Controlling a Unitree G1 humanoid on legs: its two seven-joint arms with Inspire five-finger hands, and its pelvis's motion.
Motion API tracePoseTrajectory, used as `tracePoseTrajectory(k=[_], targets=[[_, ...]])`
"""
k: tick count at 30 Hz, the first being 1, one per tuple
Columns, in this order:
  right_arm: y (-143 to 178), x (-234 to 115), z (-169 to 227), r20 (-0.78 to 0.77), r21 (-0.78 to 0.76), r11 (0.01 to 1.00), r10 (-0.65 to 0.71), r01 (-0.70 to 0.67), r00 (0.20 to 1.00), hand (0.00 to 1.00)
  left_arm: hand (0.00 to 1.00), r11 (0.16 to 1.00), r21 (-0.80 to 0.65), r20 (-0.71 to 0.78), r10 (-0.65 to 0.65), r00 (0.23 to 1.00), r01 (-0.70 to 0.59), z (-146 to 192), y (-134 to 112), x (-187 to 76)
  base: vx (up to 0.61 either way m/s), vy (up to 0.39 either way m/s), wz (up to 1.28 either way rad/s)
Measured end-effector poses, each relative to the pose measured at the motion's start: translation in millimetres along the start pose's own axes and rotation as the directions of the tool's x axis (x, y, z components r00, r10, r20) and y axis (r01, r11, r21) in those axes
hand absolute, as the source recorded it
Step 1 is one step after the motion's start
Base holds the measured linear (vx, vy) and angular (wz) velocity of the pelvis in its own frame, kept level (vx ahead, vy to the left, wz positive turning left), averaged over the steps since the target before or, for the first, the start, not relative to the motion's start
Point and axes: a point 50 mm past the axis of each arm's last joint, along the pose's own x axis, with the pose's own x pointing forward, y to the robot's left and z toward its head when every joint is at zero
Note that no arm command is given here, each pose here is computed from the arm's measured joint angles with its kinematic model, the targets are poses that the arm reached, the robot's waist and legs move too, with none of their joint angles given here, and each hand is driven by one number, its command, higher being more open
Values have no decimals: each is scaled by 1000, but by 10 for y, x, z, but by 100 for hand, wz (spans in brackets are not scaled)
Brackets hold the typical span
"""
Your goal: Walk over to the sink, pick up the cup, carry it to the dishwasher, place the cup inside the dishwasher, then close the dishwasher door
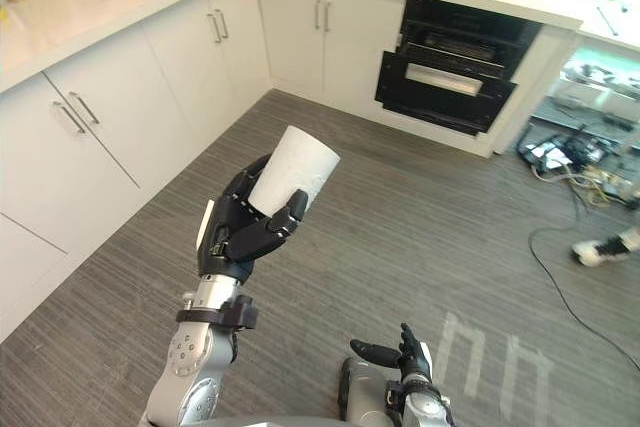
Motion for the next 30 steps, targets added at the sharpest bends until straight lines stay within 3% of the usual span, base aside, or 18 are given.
tracePoseTrajectory(k=[10,17,23,30], targets=[[14,-37,204,120,9,1000,-3,2,993,100,0,996,-87,102,27,994,-18,199,-19,-4,407,-154,6],[-57,-24,-99,-26,-22,999,-27,26,999,100,0,998,-47,73,51,996,-47,156,109,-11,389,217,-13],[99,-19,-76,-22,3,1000,14,-14,1000,100,0,999,33,24,18,1000,-19,124,193,-45,390,258,-12],[356,-18,73,37,35,996,82,-84,996,100,0,1000,12,57,-6,998,5,172,112,-38,412,36,5]])
